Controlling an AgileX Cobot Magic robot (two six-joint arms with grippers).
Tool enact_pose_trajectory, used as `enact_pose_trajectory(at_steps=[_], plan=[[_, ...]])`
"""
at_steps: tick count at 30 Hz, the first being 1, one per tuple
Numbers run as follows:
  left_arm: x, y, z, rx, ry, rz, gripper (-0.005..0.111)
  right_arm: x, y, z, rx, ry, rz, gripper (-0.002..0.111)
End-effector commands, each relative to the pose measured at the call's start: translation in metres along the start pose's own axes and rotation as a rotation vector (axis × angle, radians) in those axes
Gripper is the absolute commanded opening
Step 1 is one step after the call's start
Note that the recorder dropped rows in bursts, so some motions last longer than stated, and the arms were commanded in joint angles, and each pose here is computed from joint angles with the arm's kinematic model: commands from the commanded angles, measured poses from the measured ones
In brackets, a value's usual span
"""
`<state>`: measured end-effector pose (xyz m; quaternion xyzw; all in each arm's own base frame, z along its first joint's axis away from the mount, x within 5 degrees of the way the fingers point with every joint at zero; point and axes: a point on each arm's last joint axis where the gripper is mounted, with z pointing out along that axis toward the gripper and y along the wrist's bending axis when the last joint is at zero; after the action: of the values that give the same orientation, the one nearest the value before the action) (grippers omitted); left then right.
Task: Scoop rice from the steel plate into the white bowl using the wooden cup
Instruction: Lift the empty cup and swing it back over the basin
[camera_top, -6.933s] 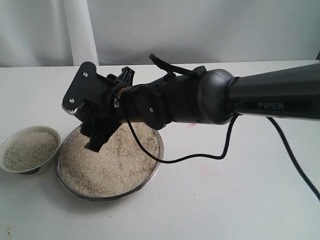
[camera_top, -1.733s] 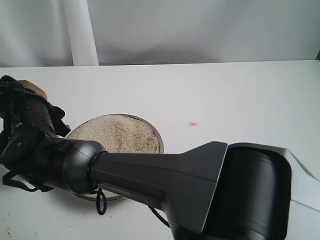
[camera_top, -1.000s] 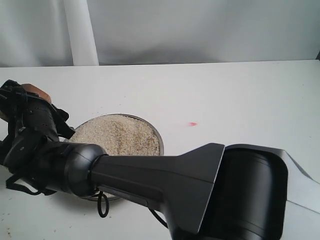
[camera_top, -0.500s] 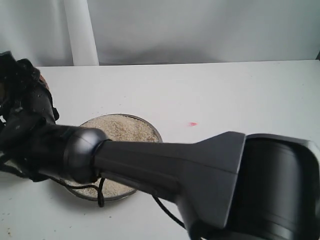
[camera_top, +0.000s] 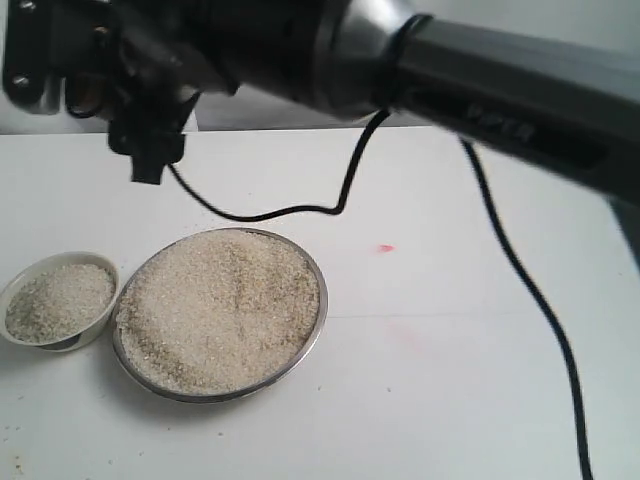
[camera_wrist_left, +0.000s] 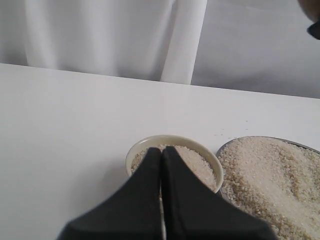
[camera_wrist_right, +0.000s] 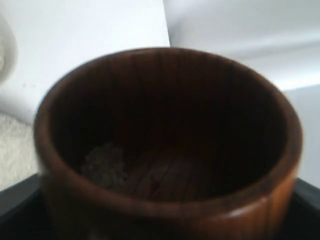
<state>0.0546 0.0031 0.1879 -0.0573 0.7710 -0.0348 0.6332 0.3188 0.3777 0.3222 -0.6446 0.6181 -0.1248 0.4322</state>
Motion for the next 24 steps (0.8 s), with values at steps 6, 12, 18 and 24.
enact_pose_trajectory(at_steps=[6, 12, 18, 24], plan=[[0.0, 0.0, 0.0, 0.004, -0.004, -0.005, 0.0, 0.049, -0.02, -0.025, -0.196, 0.246, -0.077, 0.0], [0.0, 0.0, 0.0, 0.004, -0.004, -0.005, 0.0, 0.061, -0.018, -0.02, -0.222, 0.299, -0.099, 0.0], [0.0, 0.0, 0.0, 0.004, -0.004, -0.005, 0.0, 0.081, 0.008, 0.012, -0.222, 0.389, -0.211, 0.0], [0.0, 0.0, 0.0, 0.004, -0.004, -0.005, 0.0, 0.09, 0.032, 0.045, -0.232, 0.411, -0.277, 0.0]])
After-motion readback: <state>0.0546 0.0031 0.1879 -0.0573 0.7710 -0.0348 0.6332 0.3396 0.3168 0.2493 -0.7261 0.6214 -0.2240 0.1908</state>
